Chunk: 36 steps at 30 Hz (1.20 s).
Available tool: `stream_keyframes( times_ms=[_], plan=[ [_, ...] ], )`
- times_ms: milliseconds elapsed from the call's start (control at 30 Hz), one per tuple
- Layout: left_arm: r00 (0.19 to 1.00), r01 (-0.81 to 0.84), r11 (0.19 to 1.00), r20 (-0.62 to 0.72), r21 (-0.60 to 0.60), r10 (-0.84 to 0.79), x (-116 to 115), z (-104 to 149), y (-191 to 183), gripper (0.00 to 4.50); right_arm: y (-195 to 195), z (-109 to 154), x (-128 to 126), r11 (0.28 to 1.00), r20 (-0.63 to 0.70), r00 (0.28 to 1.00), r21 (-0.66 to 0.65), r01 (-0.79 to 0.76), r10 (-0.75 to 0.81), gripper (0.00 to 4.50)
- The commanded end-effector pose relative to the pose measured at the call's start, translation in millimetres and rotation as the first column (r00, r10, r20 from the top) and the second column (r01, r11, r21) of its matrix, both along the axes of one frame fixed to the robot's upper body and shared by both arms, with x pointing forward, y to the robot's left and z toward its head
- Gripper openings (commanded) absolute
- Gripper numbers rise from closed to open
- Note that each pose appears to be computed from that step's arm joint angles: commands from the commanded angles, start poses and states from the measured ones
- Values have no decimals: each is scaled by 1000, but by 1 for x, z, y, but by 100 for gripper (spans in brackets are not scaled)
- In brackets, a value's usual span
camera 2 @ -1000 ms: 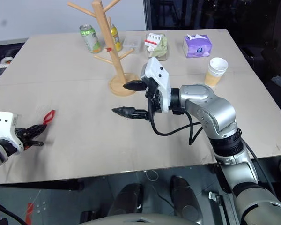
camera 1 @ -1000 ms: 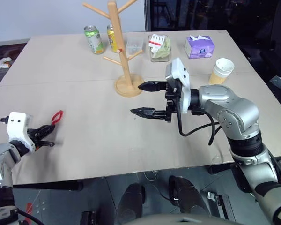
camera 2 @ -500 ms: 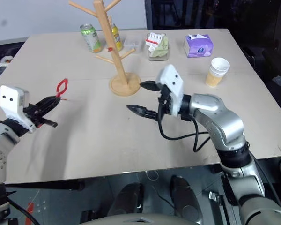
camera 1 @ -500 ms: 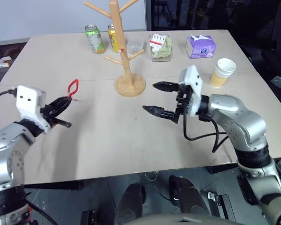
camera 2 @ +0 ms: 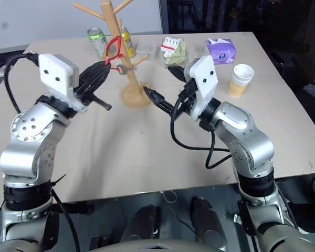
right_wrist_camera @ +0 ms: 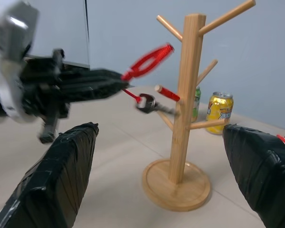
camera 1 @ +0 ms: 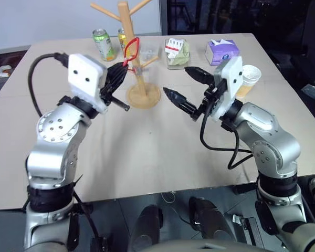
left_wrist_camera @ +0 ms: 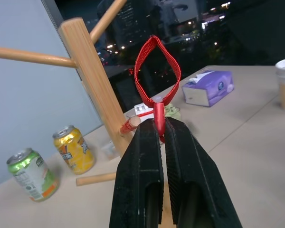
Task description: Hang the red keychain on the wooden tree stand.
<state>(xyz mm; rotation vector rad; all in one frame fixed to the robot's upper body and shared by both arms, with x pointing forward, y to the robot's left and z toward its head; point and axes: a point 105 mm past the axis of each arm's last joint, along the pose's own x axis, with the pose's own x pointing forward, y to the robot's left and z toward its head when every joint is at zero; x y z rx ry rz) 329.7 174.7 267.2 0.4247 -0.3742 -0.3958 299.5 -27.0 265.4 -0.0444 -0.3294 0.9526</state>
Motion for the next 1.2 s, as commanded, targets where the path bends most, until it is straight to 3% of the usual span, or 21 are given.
stream_keyframes(
  times_ms=[33, 667, 767, 867, 967, 1033, 1200],
  plan=[
    [997, -50, 998, 60, 34, 48, 7, 5, 4, 3, 0, 11, -9, 1000, 46, 999, 18, 6, -7, 450],
    [996, -94, 992, 13, 81, 93, 42, -15, 14, 3, -6, 19, -12, 998, 51, 997, 19, 56, -57, 450],
    [996, -91, 995, 4, 42, 91, 41, -12, 17, 99, -7, 17, -12, 998, 47, 997, 12, 60, -61, 450],
    [996, -83, 996, -40, 34, 84, 36, -11, 28, 238, -11, 14, -10, 998, 39, 997, -8, 67, -67, 450],
    [989, -47, 999, -137, -6, 46, 24, -6, 48, 376, -18, 11, -6, 997, 35, 997, -49, 67, -65, 450],
    [974, -9, 999, -228, -33, 2, 14, -1, 63, 443, -26, 10, -1, 994, 29, 998, -99, 50, -47, 450],
    [874, 111, 994, -474, -25, -109, -21, 9, 90, 443, -58, 10, 16, 960, -8, 999, -278, -38, 37, 450]
  ],
)
